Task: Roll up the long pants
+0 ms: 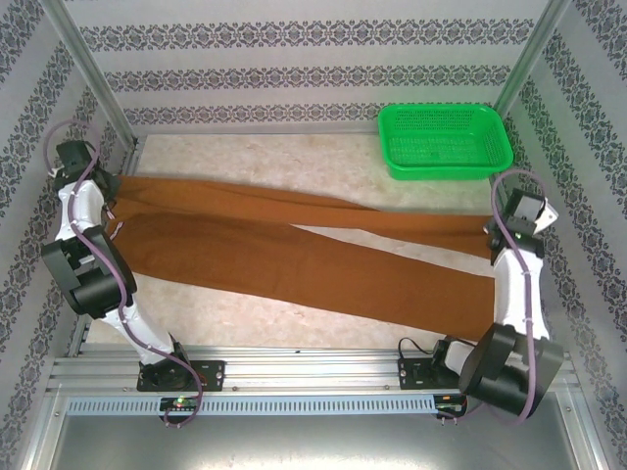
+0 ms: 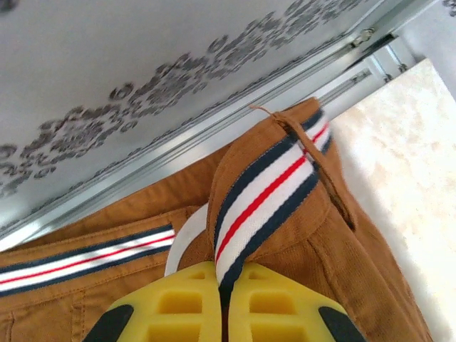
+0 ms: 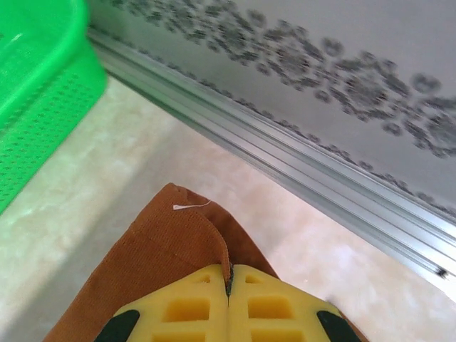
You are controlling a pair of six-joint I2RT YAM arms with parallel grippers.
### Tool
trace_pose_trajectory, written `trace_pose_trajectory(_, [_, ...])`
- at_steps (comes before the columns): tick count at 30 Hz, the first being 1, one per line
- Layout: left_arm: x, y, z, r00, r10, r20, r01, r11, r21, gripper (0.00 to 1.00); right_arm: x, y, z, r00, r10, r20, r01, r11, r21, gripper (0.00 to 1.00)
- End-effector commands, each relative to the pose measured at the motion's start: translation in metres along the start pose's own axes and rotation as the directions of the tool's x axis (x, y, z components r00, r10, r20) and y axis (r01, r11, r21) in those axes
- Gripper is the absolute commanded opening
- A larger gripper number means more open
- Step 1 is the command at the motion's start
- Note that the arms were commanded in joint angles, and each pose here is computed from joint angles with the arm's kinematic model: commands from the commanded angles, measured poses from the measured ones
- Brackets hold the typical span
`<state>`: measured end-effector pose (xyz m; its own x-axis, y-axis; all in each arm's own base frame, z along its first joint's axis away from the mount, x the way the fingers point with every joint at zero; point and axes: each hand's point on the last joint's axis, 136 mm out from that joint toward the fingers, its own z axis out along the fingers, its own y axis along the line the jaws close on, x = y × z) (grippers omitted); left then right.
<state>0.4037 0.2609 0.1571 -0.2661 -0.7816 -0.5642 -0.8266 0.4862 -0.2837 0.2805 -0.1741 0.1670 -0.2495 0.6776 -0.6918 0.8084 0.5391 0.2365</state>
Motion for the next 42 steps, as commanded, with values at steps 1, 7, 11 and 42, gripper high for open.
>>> trace_pose_trajectory(1, [-0.035,0.021,-0.007,0.979,-0.121,0.164,0.124,0.992,-0.013,0.0,-0.014,-0.045,-0.005,0.977,0.146,0.156,-0.166,0.979,0.12,0.0])
trace_pose_trajectory(7, [-0.02,0.059,0.0,0.96,-0.221,0.174,0.231,0.972,-0.04,0.0,0.005,-0.094,-0.014,0.941,0.28,0.189,-0.314,0.932,0.182,0.0])
trace_pose_trajectory(11, [-0.015,0.084,-0.009,0.939,-0.275,0.207,0.295,0.953,-0.07,0.0,0.023,-0.112,-0.015,0.912,0.365,0.188,-0.399,0.897,0.191,0.0])
trace_pose_trajectory(42, [0.002,0.133,-0.06,0.738,-0.591,0.326,0.624,0.781,0.001,0.67,0.096,-0.144,-0.039,0.803,0.573,0.163,-0.596,0.769,0.231,0.82])
